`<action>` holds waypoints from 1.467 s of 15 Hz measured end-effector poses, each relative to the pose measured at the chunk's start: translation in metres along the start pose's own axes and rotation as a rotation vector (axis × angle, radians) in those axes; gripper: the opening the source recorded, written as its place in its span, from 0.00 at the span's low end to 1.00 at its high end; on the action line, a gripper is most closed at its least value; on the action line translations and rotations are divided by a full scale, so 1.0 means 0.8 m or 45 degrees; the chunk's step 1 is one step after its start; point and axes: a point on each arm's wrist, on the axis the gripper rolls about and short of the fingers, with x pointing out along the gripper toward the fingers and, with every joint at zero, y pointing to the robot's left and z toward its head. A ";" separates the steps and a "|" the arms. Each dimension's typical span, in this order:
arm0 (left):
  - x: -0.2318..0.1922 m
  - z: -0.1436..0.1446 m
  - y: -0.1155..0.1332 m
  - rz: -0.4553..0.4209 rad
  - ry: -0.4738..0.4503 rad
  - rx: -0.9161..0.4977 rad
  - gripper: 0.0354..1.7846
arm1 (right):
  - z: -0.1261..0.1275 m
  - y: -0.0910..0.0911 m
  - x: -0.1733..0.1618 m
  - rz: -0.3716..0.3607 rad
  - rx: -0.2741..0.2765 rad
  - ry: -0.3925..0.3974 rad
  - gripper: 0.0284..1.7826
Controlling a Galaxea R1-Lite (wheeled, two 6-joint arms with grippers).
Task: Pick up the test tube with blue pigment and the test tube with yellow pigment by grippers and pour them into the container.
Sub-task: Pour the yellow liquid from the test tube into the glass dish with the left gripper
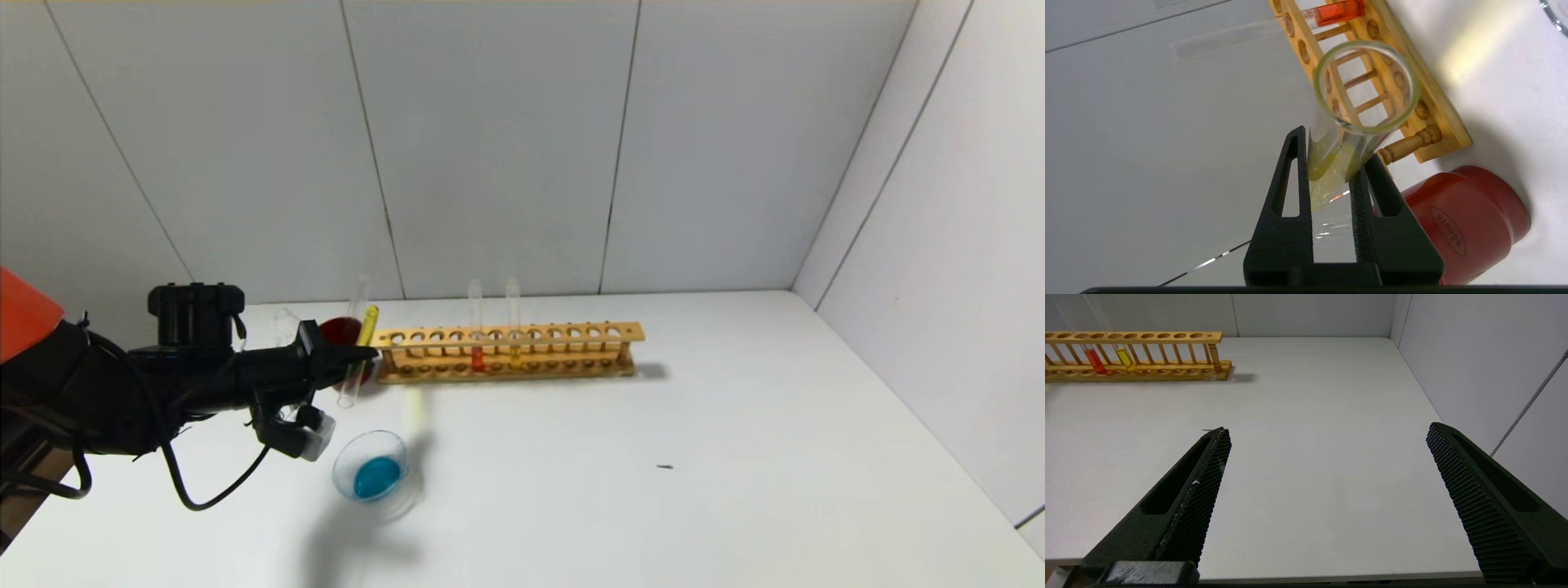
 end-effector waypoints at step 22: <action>0.006 -0.001 0.003 0.075 -0.041 0.160 0.16 | 0.000 0.000 0.000 0.000 0.000 0.000 0.98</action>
